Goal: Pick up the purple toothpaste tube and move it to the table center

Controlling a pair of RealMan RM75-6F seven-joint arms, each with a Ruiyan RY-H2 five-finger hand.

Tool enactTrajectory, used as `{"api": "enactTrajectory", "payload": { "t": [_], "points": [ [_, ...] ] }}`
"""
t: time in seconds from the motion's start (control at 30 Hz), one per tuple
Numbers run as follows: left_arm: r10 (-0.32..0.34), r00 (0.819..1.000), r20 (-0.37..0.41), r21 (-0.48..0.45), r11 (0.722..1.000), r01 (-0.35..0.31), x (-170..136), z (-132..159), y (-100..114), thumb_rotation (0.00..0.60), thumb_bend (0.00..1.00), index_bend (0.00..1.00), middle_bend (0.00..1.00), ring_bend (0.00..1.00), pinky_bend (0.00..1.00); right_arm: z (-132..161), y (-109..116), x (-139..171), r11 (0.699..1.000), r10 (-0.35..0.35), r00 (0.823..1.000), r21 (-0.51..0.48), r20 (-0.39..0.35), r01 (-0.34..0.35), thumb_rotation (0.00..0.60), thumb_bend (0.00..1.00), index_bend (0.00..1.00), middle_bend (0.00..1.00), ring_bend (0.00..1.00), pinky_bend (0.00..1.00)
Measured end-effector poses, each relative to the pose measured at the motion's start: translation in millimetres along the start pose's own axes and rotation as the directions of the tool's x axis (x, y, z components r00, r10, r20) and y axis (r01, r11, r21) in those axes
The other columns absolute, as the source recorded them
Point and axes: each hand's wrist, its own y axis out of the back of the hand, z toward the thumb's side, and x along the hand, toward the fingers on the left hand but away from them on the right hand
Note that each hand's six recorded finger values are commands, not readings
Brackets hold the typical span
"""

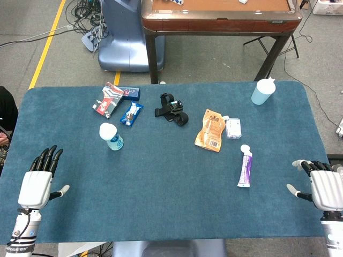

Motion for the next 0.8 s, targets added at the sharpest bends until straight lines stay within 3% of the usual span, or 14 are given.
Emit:
{"api": "enactTrajectory", "payload": {
  "t": [0.37, 0.57, 0.8],
  "points": [
    [-0.001, 1.000, 0.009, -0.006, 1.000, 0.001, -2, 1, 1, 0.600, 0.07, 0.00, 0.00, 0.00, 0.14, 2, -5, -4, 0.999, 0.049, 0.999, 0.016, -0.008, -0.049, 0.600, 0.10, 0.38, 0.45, 0.34, 0.33],
    [-0.012, 1.000, 0.007, -0.016, 1.000, 0.012, -4, 0, -1, 0.600, 0.07, 0.00, 0.00, 0.00, 0.14, 6, -16, -14, 0.989, 0.146, 0.989, 0.031, -0.018, -0.145, 0.600, 0.10, 0.30, 0.41, 0.30, 0.33],
    [-0.019, 1.000, -0.002, -0.022, 1.000, 0.019, -6, -4, -3, 0.600, 0.07, 0.00, 0.00, 0.00, 0.14, 8, -36, -38, 0.958, 0.282, 0.959, 0.047, -0.006, -0.281, 0.600, 0.10, 0.22, 0.36, 0.25, 0.33]
  ]
}}
